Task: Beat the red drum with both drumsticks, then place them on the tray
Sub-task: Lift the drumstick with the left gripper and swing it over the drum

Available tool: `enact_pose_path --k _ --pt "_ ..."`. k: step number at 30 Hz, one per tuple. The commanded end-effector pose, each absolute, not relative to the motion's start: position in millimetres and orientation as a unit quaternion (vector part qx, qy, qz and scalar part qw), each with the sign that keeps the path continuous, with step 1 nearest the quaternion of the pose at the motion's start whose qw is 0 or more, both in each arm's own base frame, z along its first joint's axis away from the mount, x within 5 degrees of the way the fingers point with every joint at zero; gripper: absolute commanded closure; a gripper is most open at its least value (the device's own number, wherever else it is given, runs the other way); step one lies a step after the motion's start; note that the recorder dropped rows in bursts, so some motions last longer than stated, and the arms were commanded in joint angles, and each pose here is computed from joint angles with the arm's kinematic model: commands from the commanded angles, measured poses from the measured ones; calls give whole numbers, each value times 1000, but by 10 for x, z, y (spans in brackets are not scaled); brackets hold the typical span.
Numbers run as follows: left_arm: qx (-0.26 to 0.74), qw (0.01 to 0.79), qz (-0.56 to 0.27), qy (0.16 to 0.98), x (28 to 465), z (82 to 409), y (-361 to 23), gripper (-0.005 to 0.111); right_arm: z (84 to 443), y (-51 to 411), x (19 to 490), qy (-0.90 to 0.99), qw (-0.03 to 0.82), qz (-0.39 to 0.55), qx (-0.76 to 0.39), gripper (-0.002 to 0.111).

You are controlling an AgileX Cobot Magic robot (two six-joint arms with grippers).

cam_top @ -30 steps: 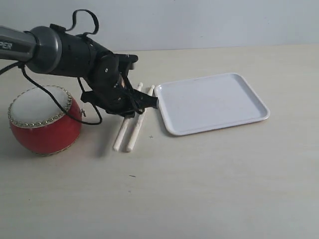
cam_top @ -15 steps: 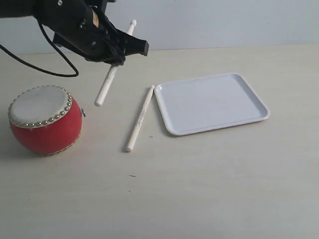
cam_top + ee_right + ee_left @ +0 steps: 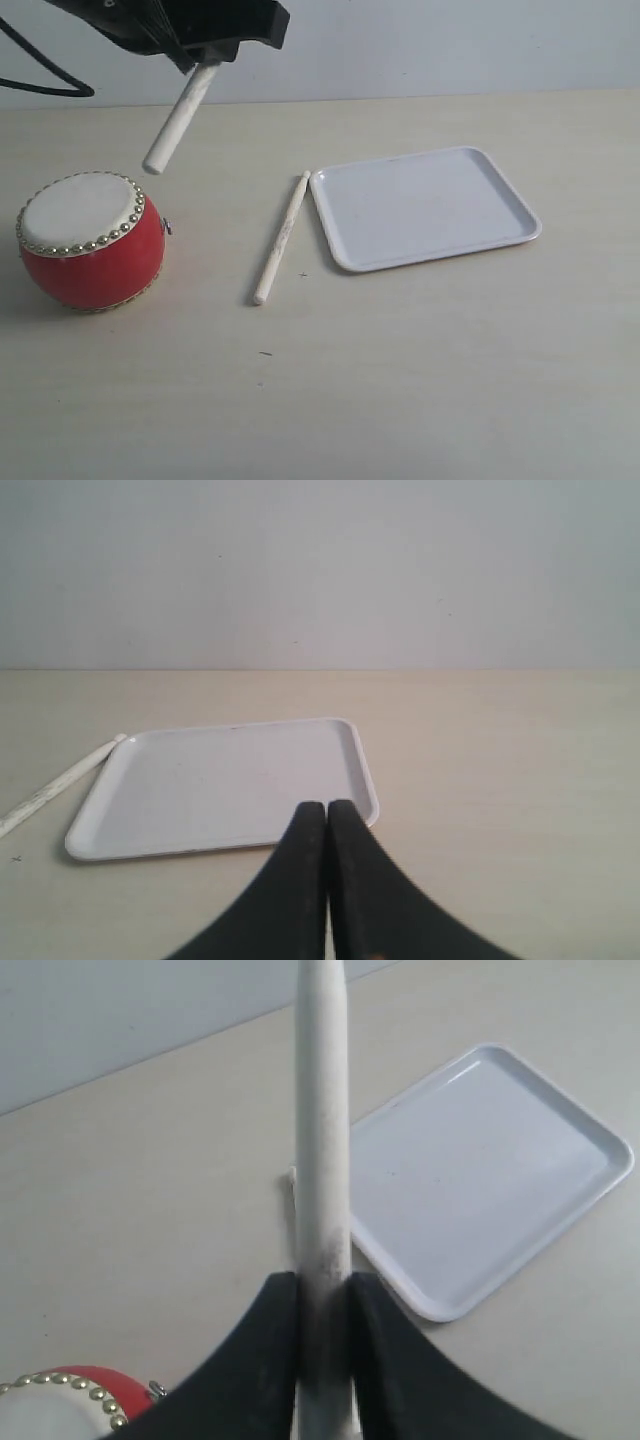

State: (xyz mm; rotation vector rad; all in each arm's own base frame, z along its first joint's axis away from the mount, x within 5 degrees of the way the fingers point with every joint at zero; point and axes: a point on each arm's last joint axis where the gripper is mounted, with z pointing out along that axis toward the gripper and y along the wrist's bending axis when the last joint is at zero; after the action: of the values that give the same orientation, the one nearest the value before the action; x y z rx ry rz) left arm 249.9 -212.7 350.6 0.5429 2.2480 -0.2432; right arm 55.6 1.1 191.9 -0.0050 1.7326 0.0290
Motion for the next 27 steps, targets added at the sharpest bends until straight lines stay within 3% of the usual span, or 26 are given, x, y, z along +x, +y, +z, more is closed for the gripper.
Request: enact_pose_path --k 1,7,17,27 --pt "213 412 -103 880 2311 3618 -1993 107 1910 8 553 761 649 7 -4 108" --pt "209 420 -109 877 2126 3658 -1809 107 1912 7 554 760 650 6 -6 108" --pt "206 409 -113 882 1855 3397 -1559 107 1950 9 559 746 666 8 -5 108" --pt "194 411 -147 879 1627 3048 -1387 107 2027 26 564 709 685 130 107 108"
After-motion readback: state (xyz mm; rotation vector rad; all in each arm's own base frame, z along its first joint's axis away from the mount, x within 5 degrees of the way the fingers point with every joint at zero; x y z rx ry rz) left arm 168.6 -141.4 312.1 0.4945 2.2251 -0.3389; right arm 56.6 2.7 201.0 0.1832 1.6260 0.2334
